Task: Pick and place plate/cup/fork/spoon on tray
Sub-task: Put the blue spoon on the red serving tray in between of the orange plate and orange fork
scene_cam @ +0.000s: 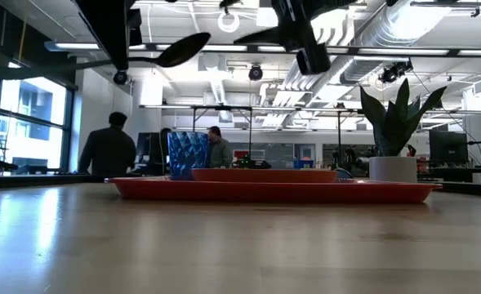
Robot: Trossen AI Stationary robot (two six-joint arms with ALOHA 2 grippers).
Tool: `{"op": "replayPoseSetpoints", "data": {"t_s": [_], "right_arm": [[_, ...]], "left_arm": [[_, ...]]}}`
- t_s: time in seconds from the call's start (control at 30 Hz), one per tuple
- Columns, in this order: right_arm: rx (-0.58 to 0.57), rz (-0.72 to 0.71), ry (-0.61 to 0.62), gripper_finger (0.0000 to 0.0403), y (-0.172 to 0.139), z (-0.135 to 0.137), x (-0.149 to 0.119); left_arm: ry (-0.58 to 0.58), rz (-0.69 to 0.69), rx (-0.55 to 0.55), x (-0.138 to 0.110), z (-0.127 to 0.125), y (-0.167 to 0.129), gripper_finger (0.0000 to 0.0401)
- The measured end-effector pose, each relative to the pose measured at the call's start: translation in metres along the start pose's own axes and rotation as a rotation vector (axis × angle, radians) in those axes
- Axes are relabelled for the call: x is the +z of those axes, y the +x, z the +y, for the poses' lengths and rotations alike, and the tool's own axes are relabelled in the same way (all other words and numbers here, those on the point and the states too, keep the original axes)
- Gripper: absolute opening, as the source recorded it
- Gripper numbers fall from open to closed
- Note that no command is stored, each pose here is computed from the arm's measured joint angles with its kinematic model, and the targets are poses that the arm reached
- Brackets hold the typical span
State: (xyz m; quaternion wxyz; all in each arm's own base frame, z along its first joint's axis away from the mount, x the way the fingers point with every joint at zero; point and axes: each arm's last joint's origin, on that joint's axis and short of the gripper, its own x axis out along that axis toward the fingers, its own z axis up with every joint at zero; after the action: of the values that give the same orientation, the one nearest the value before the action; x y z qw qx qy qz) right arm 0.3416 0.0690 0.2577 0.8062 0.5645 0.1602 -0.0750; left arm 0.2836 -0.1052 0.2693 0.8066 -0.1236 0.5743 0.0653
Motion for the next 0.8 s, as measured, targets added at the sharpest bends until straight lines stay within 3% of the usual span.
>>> {"op": "replayPoseSetpoints", "data": {"t_s": [0.37,0.8], "right_arm": [[-0.067,0.050,0.012,0.0188,0.017,-0.017,-0.009],[-0.064,0.032,0.015,0.0188,0.020,-0.019,-0.010]], "left_arm": [[0.026,0.011,0.016,0.003,0.001,0.008,0.0001],[0.081,-0.002,0.012,0.009,0.007,0.009,0.0001]]}}
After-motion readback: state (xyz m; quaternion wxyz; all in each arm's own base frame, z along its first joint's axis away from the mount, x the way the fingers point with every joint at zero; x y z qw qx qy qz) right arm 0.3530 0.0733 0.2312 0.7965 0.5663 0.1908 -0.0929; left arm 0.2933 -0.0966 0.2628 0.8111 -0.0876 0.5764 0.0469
